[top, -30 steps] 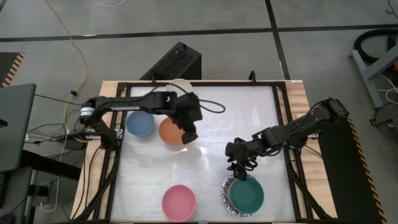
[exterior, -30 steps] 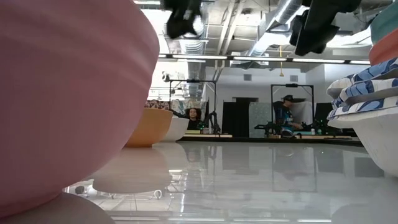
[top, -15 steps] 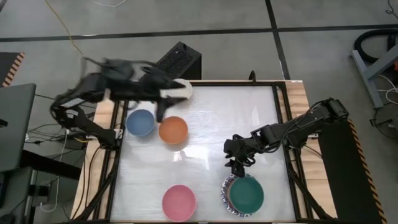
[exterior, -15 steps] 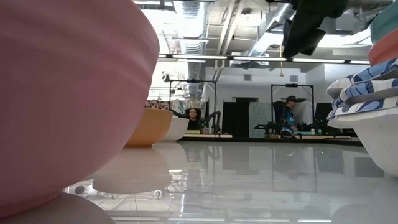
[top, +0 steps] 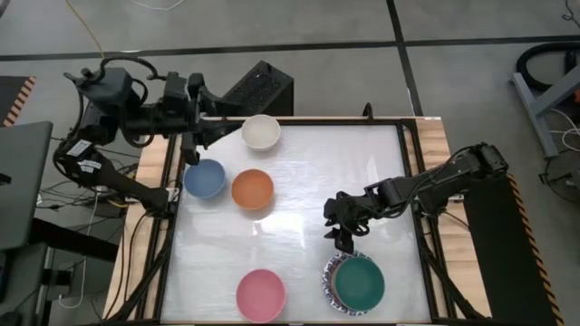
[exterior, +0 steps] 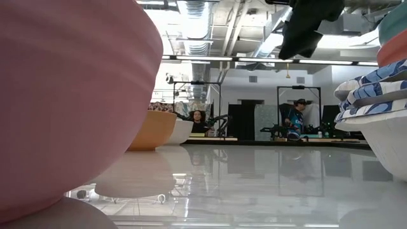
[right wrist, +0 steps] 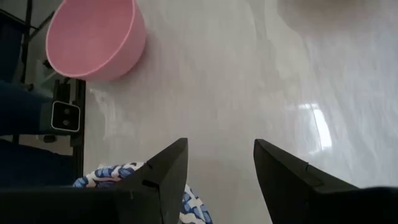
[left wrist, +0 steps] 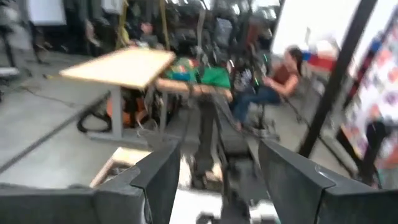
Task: Nest bowls inside each other
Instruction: Stack the pink bowl on top of the other green bowl
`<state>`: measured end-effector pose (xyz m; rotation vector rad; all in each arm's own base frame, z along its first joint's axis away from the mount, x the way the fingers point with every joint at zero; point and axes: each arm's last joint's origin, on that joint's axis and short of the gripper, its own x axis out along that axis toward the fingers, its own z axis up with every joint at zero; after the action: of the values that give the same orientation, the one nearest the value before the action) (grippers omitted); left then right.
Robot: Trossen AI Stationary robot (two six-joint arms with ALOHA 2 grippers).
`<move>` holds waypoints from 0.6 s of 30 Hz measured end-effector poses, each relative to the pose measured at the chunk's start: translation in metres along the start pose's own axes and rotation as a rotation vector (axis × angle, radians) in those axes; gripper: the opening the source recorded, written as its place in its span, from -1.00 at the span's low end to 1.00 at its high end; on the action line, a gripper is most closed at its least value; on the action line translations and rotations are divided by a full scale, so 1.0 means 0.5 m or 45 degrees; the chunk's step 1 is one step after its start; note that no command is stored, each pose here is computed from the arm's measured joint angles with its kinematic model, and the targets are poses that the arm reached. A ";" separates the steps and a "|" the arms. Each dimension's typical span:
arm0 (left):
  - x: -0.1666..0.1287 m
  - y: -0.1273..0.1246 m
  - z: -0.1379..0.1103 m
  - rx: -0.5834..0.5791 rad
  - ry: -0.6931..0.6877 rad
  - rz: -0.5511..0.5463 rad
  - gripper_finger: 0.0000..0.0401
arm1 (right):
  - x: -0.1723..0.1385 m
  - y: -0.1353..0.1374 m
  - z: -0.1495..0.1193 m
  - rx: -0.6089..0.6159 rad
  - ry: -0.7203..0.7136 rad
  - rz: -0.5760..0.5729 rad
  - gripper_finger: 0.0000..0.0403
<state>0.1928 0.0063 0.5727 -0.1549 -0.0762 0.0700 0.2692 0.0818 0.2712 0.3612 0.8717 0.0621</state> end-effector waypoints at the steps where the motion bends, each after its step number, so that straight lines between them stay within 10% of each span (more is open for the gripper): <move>1: 0.004 0.000 -0.005 0.017 0.031 -0.020 0.03 | 0.000 -0.001 0.001 0.002 -0.005 0.001 0.02; 8: 0.027 0.002 -0.027 0.081 0.131 -0.035 0.03 | -0.001 0.000 0.016 0.012 -0.080 0.043 0.02; 18: -0.114 0.007 -0.073 0.105 0.268 0.165 0.03 | -0.003 -0.013 0.044 0.003 -0.201 0.084 0.02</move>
<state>0.1387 0.0000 0.5322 -0.0838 0.1467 0.1856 0.2843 0.0689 0.2832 0.3915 0.7037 0.0927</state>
